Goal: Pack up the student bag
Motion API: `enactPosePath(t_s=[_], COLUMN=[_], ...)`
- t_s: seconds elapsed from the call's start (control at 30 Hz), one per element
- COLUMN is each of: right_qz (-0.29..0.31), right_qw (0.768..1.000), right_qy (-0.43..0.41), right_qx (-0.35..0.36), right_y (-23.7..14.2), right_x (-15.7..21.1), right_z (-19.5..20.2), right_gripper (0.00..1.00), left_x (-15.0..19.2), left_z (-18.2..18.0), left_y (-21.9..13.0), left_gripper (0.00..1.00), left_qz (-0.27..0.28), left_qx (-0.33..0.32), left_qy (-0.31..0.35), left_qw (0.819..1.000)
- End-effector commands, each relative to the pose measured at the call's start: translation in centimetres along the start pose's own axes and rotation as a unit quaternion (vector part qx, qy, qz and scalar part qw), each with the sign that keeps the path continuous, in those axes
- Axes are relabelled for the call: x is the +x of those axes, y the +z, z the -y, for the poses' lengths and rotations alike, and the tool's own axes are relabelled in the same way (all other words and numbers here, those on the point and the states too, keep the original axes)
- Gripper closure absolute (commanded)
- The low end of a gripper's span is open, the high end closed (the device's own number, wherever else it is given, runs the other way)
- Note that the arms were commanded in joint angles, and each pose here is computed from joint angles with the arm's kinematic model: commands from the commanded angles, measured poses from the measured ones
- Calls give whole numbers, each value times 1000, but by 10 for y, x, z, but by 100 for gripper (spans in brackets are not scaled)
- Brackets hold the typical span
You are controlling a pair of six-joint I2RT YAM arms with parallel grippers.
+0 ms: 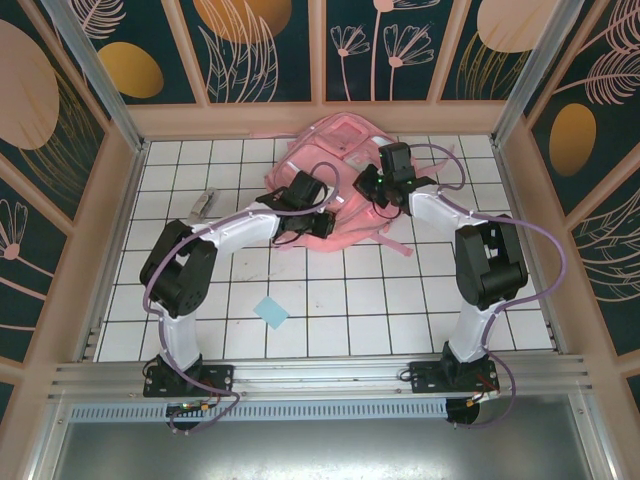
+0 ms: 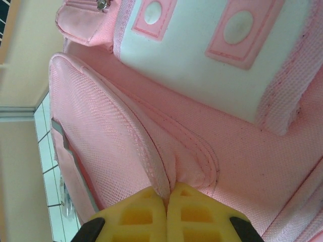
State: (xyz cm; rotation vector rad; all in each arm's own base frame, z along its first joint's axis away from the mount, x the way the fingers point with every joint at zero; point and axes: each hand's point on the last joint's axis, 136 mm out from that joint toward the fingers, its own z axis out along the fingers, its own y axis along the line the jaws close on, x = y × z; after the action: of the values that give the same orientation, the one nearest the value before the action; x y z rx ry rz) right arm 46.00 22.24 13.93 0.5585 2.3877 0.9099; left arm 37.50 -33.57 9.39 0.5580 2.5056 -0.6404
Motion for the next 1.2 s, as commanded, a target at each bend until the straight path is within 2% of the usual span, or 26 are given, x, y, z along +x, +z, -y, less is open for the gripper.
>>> enactPosePath(t_s=[0.0,0.03,0.07,0.17,0.3,0.43,0.6,0.7,0.83,0.87,1.0,1.17], right_qz=[31,30,29,28,28,26,22,21,23,23,26,48], right_qw=[999,999,999,999,999,999,999,999,999,999,999,999], right_qy=[-15,-15,-14,-14,-14,-13,-12,-13,-15,-14,-13,-8], right_qx=[-35,-36,-37,-38,-39,-43,-46,-46,-43,-41,-37,-20], right_y=[-7,-6,-6,-6,-6,-5,-3,-3,-4,-3,-4,-13], right_x=[-19,-18,-17,-16,-16,-15,-13,-12,-13,-13,-15,-29], right_z=[-16,-15,-15,-15,-16,-17,-18,-18,-17,-15,-10,6], right_gripper=[100,100,100,100,100,100,100,100,100,100,100,100], left_x=[-24,-27,-27,-29,-32,-38,-44,-44,-43,-42,-35,-4], left_z=[0,0,-2,-6,-10,-14,-24,-30,-36,-37,-39,-52], left_y=[4,6,9,16,19,19,26,30,30,29,21,6], left_gripper=[100,100,95,72,64,63,65,77,98,100,100,100], left_qz=[24,25,25,24,23,31,37,38,39,40,42,4], left_qx=[4,1,-2,-11,-24,-39,-66,-81,-96,-99,-103,-128], left_qy=[-10,-13,-15,-23,-28,-27,-28,-32,-35,-35,-34,-24], left_qw=[1000,1000,1000,999,999,998,997,995,994,994,993,991])
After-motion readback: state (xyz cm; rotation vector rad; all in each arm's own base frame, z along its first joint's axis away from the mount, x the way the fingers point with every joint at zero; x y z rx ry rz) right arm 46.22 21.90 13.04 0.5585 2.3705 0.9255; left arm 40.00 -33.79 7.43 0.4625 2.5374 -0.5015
